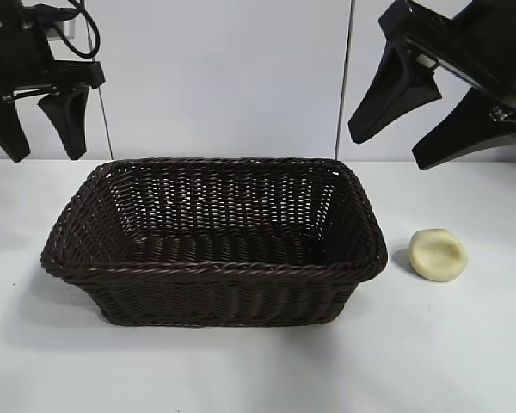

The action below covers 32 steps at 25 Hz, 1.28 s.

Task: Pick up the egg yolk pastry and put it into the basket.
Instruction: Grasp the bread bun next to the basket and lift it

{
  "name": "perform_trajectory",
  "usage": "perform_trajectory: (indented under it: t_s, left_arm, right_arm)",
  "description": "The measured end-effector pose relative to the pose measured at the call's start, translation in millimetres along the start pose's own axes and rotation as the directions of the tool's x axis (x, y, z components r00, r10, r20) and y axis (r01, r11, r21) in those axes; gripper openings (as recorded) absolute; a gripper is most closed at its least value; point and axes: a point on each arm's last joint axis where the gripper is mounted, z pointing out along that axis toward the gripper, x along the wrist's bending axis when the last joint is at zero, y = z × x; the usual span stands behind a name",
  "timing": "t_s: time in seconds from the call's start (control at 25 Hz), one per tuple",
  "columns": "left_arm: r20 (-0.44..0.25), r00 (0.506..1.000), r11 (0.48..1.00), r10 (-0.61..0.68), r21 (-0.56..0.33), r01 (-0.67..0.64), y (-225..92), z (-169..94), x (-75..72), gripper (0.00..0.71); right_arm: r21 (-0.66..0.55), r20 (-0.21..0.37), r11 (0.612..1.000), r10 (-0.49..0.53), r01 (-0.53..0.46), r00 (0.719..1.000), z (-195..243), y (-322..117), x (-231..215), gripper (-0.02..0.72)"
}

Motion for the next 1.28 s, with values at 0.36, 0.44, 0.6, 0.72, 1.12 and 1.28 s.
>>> perform_trajectory:
  t_s: [0.36, 0.44, 0.6, 0.72, 1.12, 1.28]
  left_arm:
    - [-0.030, 0.990, 0.990, -0.139, -0.016, 0.139, -4.3, -7.0, 59.8, 0.487]
    - [-0.035, 0.989, 0.989, -0.147, -0.017, 0.146, -5.0, -7.6, 64.0, 0.487]
    - [-0.034, 0.989, 0.989, -0.146, -0.017, 0.146, -4.9, -7.5, 63.5, 0.487]
    - [-0.035, 0.989, 0.989, -0.145, -0.026, 0.144, -6.0, -11.9, 62.8, 0.487]
    - [-0.075, 0.989, 0.990, -0.130, -0.063, 0.125, -59.5, -59.4, 50.9, 0.487]
    - [-0.098, 0.988, 0.990, -0.121, -0.080, 0.114, -100.8, -81.1, 42.9, 0.487]
  right_arm:
    - [0.000, 0.000, 1.000, 0.000, 0.000, 1.000, 0.0, 0.0, 0.0, 0.529]
    - [0.000, 0.001, 1.000, -0.001, 0.001, 1.000, 0.0, 0.0, -0.1, 0.529]
    - [0.000, 0.001, 1.000, -0.001, 0.001, 1.000, 0.0, 0.0, -0.1, 0.529]
    - [0.001, 0.000, 1.000, -0.001, 0.001, 1.000, 0.0, -0.1, 0.0, 0.529]
    - [0.002, 0.000, 1.000, -0.001, 0.001, 1.000, 0.0, -0.2, 0.0, 0.529]
    - [0.002, 0.000, 1.000, -0.001, 0.001, 1.000, 0.0, -0.2, 0.0, 0.529]
